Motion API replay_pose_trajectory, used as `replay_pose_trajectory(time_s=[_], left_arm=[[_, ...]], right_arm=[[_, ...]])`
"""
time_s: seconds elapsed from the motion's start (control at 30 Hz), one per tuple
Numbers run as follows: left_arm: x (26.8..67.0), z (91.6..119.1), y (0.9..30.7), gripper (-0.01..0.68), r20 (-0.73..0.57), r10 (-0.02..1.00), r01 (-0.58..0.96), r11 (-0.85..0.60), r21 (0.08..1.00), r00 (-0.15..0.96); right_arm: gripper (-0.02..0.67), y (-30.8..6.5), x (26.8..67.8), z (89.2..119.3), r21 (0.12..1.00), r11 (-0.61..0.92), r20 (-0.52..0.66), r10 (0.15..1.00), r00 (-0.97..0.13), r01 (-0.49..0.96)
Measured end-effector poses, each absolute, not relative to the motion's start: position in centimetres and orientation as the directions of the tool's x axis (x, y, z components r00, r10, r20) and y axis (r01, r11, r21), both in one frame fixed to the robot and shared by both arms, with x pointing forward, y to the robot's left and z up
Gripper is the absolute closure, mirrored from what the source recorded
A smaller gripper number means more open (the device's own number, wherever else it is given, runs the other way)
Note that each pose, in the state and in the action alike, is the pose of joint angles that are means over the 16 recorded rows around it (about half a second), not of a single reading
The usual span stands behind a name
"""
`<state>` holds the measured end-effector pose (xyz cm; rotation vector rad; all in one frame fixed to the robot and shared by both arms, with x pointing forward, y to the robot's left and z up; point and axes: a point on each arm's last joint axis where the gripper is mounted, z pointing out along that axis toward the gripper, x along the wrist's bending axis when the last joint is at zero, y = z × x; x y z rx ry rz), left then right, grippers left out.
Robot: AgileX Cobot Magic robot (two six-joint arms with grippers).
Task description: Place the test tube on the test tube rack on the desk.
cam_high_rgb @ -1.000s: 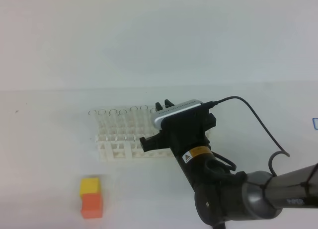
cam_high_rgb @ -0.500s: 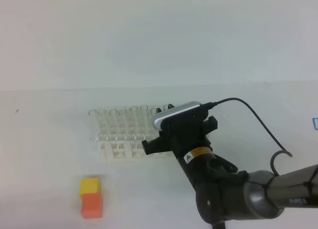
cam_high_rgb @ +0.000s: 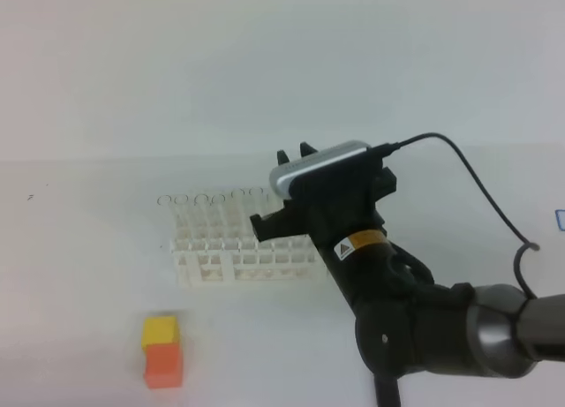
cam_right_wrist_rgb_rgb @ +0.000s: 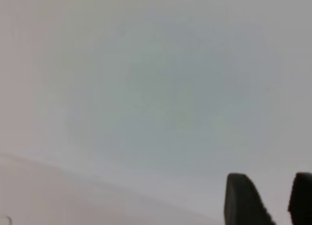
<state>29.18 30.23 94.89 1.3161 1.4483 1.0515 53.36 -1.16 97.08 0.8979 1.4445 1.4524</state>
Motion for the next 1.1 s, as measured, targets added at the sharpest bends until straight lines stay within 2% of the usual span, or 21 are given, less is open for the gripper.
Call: replay_pose_trajectory(time_s=[0.2, 0.4, 0.6, 0.73, 0.9, 1.1], left_arm=[[29.2, 94.9, 30.2, 0.673, -0.068, 0.997, 0.244, 0.077, 0.967, -0.042], [29.2, 94.9, 30.2, 0.673, -0.068, 0.997, 0.244, 0.077, 0.967, -0.042], [29.2, 94.9, 30.2, 0.673, -0.068, 0.997, 0.244, 0.077, 0.967, -0.042], [29.2, 94.9, 30.2, 0.673, -0.068, 0.997, 0.244, 0.077, 0.967, -0.042], [29.2, 94.9, 30.2, 0.673, -0.068, 0.997, 0.244, 0.077, 0.967, -0.042], [29.2, 94.9, 30.2, 0.673, -0.068, 0.997, 0.244, 0.077, 0.967, -0.042]], right_arm=[[0.454, -1.8, 52.8, 101.2, 0.984, 0.043, -0.102, 0.931, -0.350, -0.170], [0.534, -3.5, 51.1, 107.7, 0.953, 0.031, -0.136, 0.933, -0.332, -0.303], [0.615, -6.0, 48.3, 114.5, 0.887, 0.046, -0.215, 0.923, -0.321, -0.460], [0.642, -7.6, 46.1, 118.1, 0.823, 0.078, -0.301, 0.899, -0.317, -0.562], [0.649, -8.8, 43.7, 120.6, 0.760, 0.138, -0.433, 0.836, -0.337, -0.635], [0.650, -10.3, 41.3, 121.8, 0.725, 0.227, -0.572, 0.725, -0.384, -0.650]])
